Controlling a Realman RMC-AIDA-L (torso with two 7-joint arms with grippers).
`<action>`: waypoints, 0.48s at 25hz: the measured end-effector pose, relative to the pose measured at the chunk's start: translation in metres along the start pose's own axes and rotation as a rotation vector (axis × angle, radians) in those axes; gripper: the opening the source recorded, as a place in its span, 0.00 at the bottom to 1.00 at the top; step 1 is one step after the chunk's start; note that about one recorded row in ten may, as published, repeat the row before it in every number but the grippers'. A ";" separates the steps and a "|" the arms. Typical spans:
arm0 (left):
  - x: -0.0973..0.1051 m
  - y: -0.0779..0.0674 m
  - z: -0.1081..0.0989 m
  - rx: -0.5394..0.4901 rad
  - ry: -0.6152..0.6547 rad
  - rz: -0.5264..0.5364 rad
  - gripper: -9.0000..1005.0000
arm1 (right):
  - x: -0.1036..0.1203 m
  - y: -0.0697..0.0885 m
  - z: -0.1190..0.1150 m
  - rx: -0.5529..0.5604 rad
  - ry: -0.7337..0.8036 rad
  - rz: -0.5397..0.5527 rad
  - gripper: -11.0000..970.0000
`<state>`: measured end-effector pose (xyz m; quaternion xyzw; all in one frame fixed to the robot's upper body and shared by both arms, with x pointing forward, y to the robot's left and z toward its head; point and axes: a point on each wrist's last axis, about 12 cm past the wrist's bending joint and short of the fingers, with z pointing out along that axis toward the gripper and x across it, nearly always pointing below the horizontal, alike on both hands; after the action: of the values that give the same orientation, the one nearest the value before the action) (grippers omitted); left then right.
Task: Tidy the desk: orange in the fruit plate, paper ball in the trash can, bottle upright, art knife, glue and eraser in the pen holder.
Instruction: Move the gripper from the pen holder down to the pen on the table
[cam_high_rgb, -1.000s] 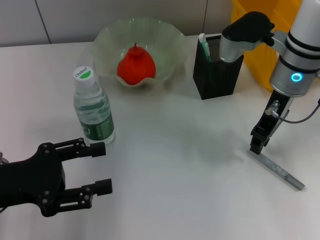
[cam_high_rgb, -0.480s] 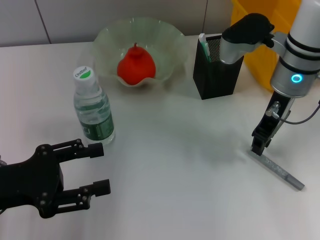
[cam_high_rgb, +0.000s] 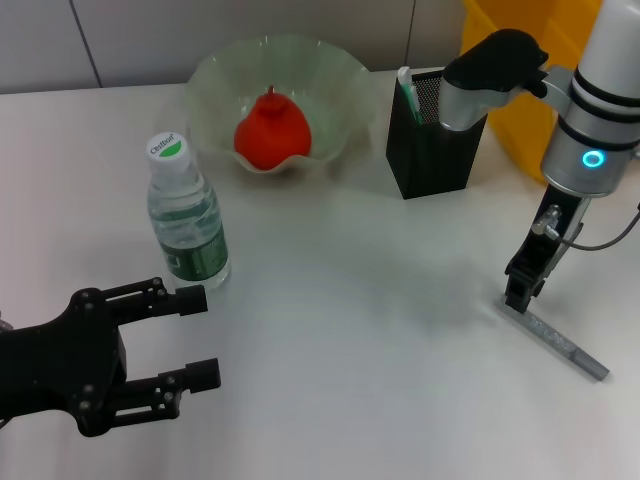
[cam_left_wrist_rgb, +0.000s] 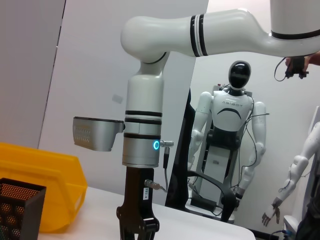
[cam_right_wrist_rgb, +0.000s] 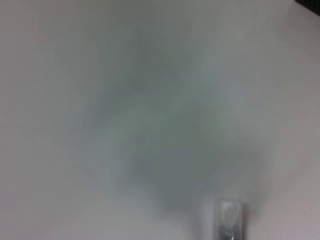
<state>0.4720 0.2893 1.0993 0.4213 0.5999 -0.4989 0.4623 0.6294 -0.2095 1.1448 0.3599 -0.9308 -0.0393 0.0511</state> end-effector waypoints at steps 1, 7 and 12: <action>0.000 0.000 0.000 0.000 -0.001 0.000 0.72 | 0.000 0.001 0.001 -0.002 0.001 -0.001 0.27; 0.000 -0.001 -0.001 -0.002 -0.001 -0.002 0.72 | -0.001 0.002 0.003 0.002 0.012 -0.004 0.27; 0.002 -0.002 -0.002 -0.005 -0.002 -0.007 0.72 | -0.002 0.002 0.006 0.019 0.023 -0.005 0.27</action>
<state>0.4694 0.2910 1.0981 0.4175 0.6020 -0.4994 0.4625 0.6286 -0.2063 1.1394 0.3633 -0.9295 -0.0264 0.0585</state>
